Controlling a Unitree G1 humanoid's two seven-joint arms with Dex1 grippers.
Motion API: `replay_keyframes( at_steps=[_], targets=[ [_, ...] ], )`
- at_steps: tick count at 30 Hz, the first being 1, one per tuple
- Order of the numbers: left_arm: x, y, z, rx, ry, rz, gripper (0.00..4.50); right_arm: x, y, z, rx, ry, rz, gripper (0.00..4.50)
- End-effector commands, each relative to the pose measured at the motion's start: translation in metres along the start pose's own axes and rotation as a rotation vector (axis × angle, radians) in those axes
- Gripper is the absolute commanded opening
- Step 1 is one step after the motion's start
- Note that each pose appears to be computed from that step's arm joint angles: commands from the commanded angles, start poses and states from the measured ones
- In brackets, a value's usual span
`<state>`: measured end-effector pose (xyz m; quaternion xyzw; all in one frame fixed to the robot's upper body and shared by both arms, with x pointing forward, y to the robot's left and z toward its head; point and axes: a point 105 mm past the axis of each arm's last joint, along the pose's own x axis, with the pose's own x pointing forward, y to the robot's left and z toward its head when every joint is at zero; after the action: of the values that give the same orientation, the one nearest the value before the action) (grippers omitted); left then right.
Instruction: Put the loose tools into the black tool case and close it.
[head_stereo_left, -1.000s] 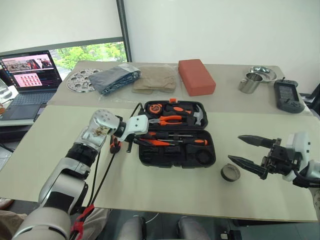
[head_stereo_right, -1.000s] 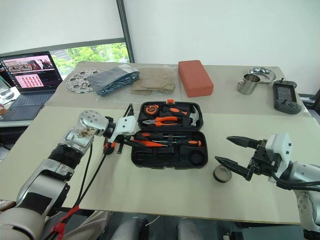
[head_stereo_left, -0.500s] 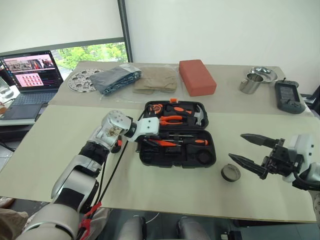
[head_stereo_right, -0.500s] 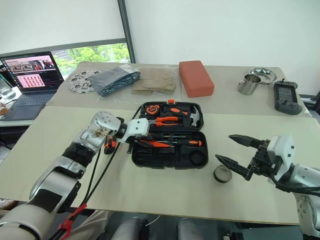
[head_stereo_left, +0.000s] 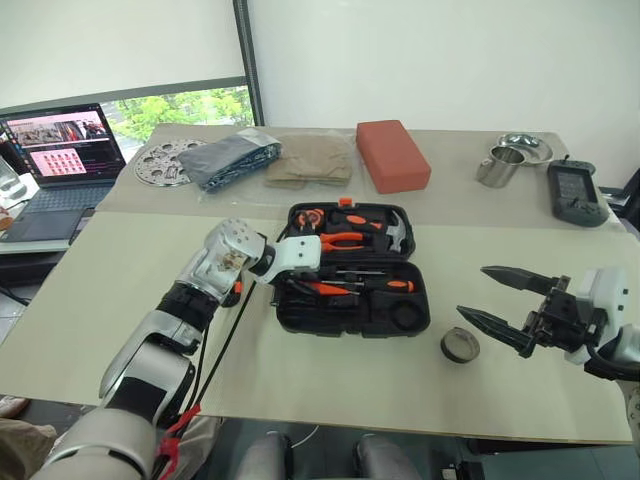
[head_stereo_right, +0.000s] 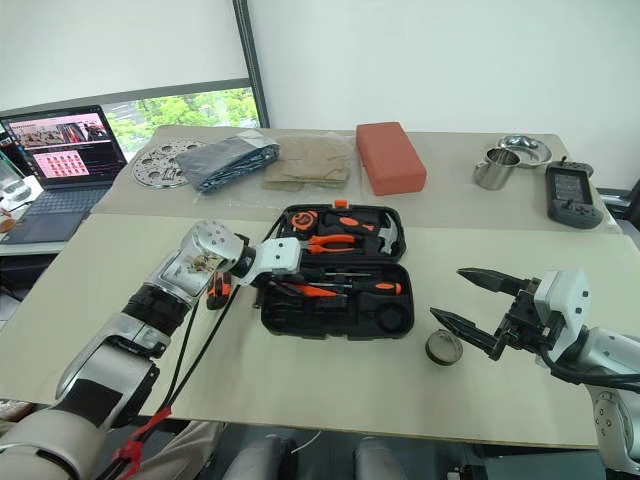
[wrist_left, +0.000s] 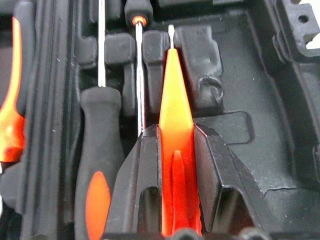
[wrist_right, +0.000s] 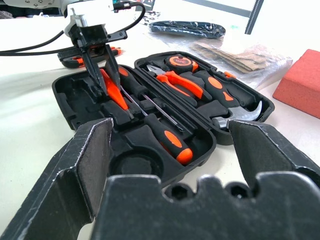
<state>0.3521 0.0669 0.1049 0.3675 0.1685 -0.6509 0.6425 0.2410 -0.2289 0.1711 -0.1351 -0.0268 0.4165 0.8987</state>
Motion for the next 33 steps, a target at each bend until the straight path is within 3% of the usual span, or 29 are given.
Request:
replay_keyframes(
  at_steps=[1, 12, 14, 23, 33],
  targets=[
    [0.011, -0.016, -0.014, -0.039, 0.069, -0.076, 0.46, 0.0, 0.001, 0.012, -0.057, -0.033, -0.009, 4.27],
    [0.024, -0.026, -0.023, -0.068, 0.091, -0.071, 0.46, 0.001, 0.0, 0.013, -0.06, -0.034, -0.013, 4.27],
    [0.025, -0.026, -0.028, -0.075, 0.095, -0.056, 1.48, 0.002, 0.0, 0.014, -0.061, -0.035, -0.011, 4.27],
    [0.024, -0.019, -0.029, -0.059, 0.064, -0.003, 4.42, 0.003, 0.0, 0.013, -0.061, -0.035, -0.009, 4.27],
    [-0.018, -0.003, 0.026, -0.033, -0.15, 0.046, 4.42, 0.003, -0.002, 0.011, -0.062, -0.031, -0.007, 4.27]
  ],
)
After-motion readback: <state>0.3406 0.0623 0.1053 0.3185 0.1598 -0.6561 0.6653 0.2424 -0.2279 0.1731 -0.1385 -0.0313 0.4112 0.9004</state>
